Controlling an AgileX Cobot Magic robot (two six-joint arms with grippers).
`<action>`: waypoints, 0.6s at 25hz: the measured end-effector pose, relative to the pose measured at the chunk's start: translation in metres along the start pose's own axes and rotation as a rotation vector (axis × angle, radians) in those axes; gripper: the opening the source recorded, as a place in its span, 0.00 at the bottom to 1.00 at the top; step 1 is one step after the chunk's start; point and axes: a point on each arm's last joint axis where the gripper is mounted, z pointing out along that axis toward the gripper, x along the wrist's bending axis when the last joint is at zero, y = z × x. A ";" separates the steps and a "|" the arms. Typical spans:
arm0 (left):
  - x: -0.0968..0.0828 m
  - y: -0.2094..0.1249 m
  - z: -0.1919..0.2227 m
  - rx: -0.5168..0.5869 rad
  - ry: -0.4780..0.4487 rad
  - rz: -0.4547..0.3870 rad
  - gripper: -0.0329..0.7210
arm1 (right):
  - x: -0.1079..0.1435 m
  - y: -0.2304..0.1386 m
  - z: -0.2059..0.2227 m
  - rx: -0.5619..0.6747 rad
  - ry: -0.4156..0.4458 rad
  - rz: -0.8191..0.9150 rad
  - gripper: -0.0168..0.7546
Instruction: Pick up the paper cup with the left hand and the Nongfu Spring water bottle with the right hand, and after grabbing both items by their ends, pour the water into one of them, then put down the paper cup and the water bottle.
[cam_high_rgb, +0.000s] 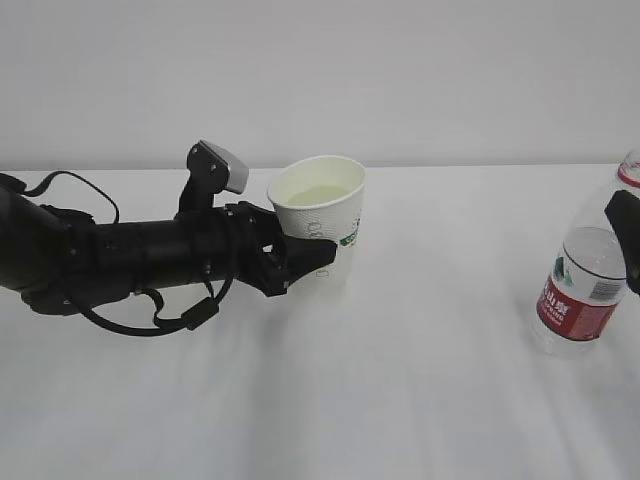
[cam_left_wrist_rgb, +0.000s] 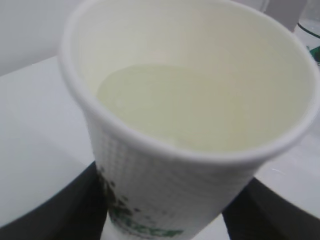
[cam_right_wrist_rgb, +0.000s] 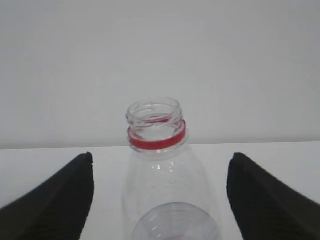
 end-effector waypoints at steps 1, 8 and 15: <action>0.002 0.001 -0.001 -0.011 0.001 -0.002 0.68 | 0.001 0.000 0.000 0.001 0.008 -0.004 0.84; 0.022 0.004 -0.014 -0.053 0.042 -0.016 0.68 | 0.001 0.000 0.000 0.002 0.016 -0.007 0.78; 0.041 0.000 -0.032 -0.067 0.101 -0.047 0.68 | 0.000 0.000 0.000 0.000 0.000 0.000 0.77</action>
